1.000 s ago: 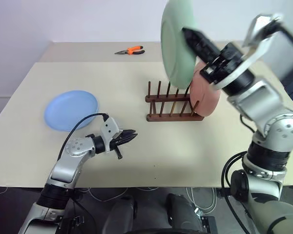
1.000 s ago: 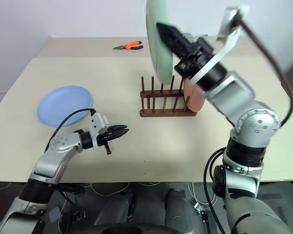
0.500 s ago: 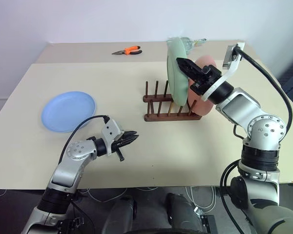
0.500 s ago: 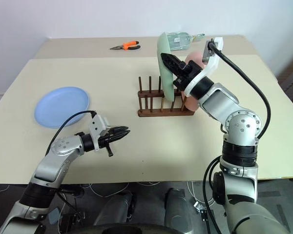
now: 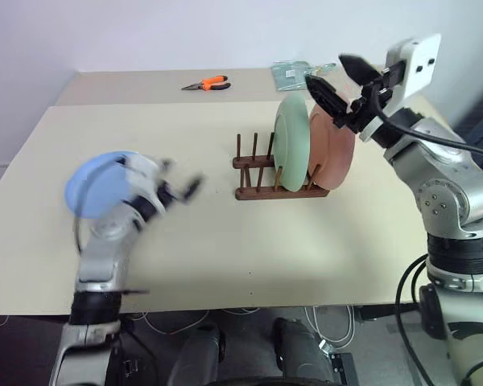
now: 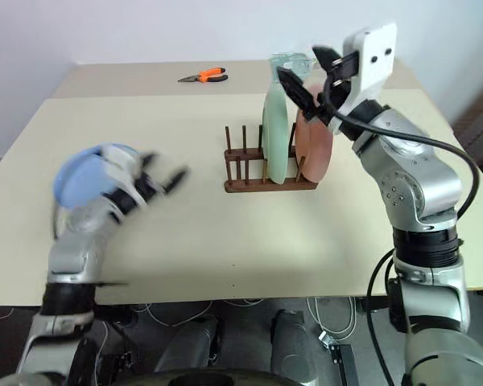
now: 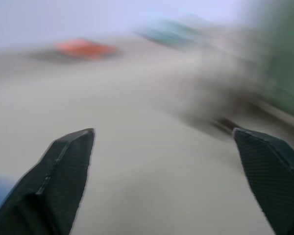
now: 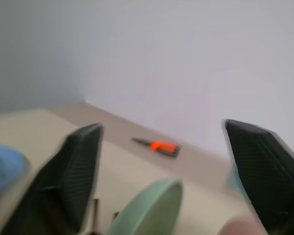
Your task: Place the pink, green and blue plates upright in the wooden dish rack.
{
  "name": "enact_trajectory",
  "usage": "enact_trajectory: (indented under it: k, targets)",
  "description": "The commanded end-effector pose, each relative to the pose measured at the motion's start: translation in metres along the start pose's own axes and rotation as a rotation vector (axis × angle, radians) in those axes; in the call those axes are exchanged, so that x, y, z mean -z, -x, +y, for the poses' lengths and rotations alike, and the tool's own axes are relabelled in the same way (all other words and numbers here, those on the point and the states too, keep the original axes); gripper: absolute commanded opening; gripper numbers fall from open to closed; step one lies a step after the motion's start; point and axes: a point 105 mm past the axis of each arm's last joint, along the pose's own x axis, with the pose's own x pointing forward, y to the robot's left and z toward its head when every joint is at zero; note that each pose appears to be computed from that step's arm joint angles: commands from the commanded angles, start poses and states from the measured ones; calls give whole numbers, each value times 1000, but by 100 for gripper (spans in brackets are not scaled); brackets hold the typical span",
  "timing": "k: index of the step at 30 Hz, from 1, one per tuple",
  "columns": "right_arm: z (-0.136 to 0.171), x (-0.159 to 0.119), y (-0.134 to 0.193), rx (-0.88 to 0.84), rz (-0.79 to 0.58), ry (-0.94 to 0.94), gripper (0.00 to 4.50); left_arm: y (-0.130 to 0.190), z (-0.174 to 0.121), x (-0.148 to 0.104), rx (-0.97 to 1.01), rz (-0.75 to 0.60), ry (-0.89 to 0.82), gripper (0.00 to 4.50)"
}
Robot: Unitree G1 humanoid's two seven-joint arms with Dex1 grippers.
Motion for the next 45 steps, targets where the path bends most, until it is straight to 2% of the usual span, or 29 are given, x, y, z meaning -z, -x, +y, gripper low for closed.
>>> enact_trajectory:
  k: [1,3,5,13,16,19,23,27,29,31,33,36,40,41,42,45]
  targets:
    - [40,-11,-7,-188,-37,162,442,10,68,-2,-424,35,-23,444]
    - [72,1,-7,-314,-23,167,442,29,108,1,-681,82,43,444]
    - [90,9,-6,-381,-17,150,442,42,123,5,-791,118,121,444]
    - [112,25,-6,-443,-4,120,442,67,115,41,-831,244,498,444]
    - [112,26,-7,-435,-8,133,450,63,98,56,-752,262,679,360]
    - [109,25,-9,-426,-15,126,450,63,95,58,-761,242,800,207]
    - [108,24,-10,-430,-8,123,450,54,91,54,-714,232,837,4]
    - [110,25,-11,-449,6,221,450,21,63,-5,-445,61,701,4]
    - [116,27,-10,-489,12,305,450,7,29,-50,-229,-56,601,4]
    - [120,28,-13,-507,9,396,450,1,-7,-84,-47,-118,509,4]
    - [119,31,-18,-501,15,498,450,-1,-35,-100,70,-127,441,4]
    - [119,38,-26,-499,23,605,450,1,-65,-111,193,-116,361,4]
    - [117,53,-35,-494,58,724,450,6,-95,-114,309,-76,271,4]
    - [116,55,-36,-494,63,732,395,6,-97,-115,320,-78,282,0]
    - [115,56,-37,-490,65,727,372,7,-97,-116,320,-78,283,0]
    - [116,54,-37,-488,51,716,215,6,-90,-116,299,-83,301,0]
